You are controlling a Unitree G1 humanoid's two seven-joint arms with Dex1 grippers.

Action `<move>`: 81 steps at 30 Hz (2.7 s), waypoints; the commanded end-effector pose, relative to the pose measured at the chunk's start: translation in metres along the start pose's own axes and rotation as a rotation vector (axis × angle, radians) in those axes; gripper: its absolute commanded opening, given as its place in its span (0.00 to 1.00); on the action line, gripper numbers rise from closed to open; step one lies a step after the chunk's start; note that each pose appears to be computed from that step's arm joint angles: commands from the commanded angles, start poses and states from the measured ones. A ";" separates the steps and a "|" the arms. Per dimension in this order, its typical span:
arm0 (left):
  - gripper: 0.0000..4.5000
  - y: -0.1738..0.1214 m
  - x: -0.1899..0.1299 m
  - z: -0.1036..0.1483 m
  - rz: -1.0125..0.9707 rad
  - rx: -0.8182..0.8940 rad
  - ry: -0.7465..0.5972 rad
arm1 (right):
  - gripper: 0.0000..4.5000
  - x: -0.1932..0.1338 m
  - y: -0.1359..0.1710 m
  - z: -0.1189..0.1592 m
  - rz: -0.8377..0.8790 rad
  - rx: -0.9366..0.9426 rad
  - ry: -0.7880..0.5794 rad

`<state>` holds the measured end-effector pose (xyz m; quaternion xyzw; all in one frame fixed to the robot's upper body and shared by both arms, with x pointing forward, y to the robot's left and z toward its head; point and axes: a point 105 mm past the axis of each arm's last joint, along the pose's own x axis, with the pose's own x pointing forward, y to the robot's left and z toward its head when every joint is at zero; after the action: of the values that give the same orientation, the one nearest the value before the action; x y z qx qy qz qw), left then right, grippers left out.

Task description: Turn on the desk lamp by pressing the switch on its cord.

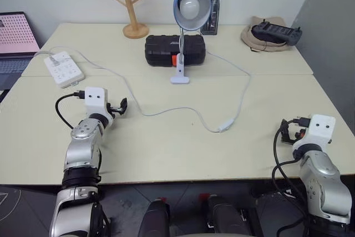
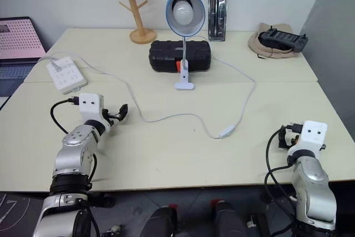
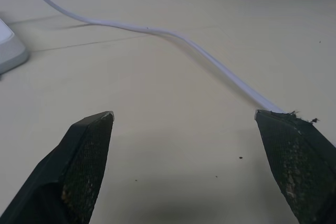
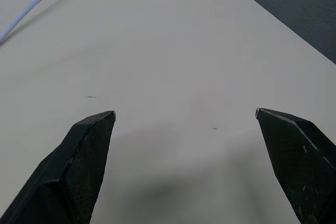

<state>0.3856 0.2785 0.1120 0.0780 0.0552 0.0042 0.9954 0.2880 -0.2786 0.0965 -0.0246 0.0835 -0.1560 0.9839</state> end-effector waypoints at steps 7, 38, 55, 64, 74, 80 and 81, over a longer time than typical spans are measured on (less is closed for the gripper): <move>1.00 0.017 -0.010 0.021 0.030 0.046 -0.053 | 1.00 -0.005 0.001 0.004 0.013 -0.012 -0.029; 1.00 -0.136 -0.127 0.050 -1.298 0.330 -0.010 | 1.00 0.017 0.114 0.032 1.504 -1.019 0.017; 1.00 -0.138 -0.115 0.055 -1.233 0.293 -0.026 | 0.96 0.028 0.140 0.035 1.678 -1.241 -0.080; 1.00 -0.140 -0.122 0.050 -1.247 0.290 -0.016 | 0.48 0.026 0.148 0.035 1.716 -1.220 -0.099; 1.00 -0.141 -0.116 0.052 -1.235 0.226 -0.006 | 0.08 0.024 0.142 0.052 1.689 -0.901 -0.060; 1.00 -0.141 -0.117 0.053 -1.222 -0.040 0.096 | 0.08 0.007 0.143 0.078 1.563 -0.260 0.078; 1.00 -0.142 -0.118 0.054 -1.227 -0.078 0.111 | 0.08 0.003 0.143 0.080 1.543 -0.200 0.101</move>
<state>0.2752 0.1291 0.1428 0.0202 0.1491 -0.5613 0.8138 0.3505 -0.1448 0.1388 -0.0886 0.1510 0.5952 0.7843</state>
